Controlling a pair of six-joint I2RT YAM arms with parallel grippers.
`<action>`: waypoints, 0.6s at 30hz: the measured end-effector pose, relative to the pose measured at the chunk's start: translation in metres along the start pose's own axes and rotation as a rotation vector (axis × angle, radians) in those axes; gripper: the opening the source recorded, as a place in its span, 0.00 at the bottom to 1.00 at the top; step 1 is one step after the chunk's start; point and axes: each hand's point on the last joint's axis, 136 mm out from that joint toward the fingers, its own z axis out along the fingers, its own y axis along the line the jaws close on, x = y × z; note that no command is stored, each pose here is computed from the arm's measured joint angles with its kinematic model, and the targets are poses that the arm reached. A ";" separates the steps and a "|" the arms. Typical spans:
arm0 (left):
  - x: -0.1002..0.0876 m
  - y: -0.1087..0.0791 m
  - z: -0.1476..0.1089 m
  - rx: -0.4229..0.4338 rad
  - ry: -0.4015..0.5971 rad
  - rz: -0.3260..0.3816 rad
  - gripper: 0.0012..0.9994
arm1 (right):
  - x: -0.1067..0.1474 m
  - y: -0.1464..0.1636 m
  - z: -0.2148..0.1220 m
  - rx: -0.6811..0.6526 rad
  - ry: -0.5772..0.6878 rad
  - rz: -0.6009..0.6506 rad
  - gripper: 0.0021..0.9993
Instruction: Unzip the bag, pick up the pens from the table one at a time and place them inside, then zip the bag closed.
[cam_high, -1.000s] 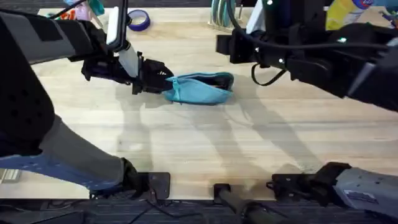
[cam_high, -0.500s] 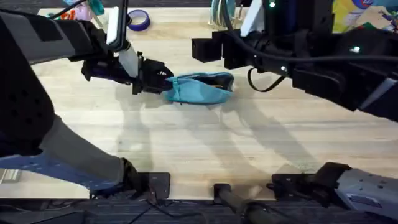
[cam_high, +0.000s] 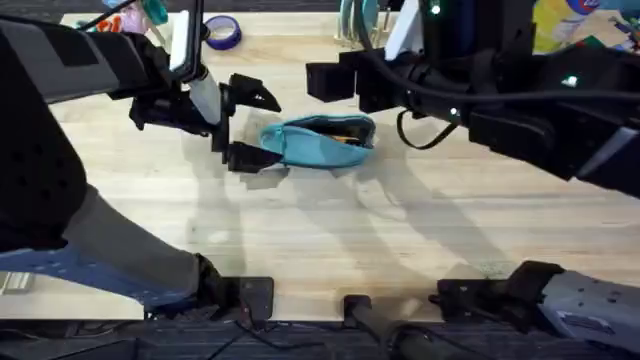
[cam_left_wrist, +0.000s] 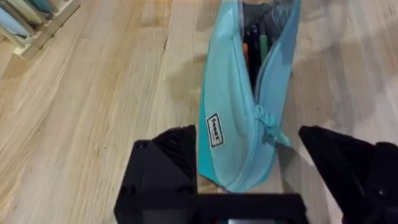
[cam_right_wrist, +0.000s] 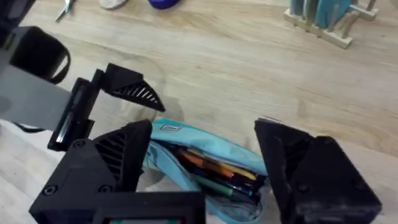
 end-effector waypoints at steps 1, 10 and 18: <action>0.000 0.000 0.000 0.000 0.000 0.000 1.00 | 0.001 0.002 0.000 -0.004 0.001 -0.002 1.00; 0.008 -0.027 -0.016 0.060 0.027 -0.094 1.00 | 0.002 0.005 0.000 -0.012 0.004 -0.007 1.00; 0.025 -0.022 -0.050 -0.042 0.033 -0.060 1.00 | 0.014 0.031 -0.003 -0.121 0.058 0.042 1.00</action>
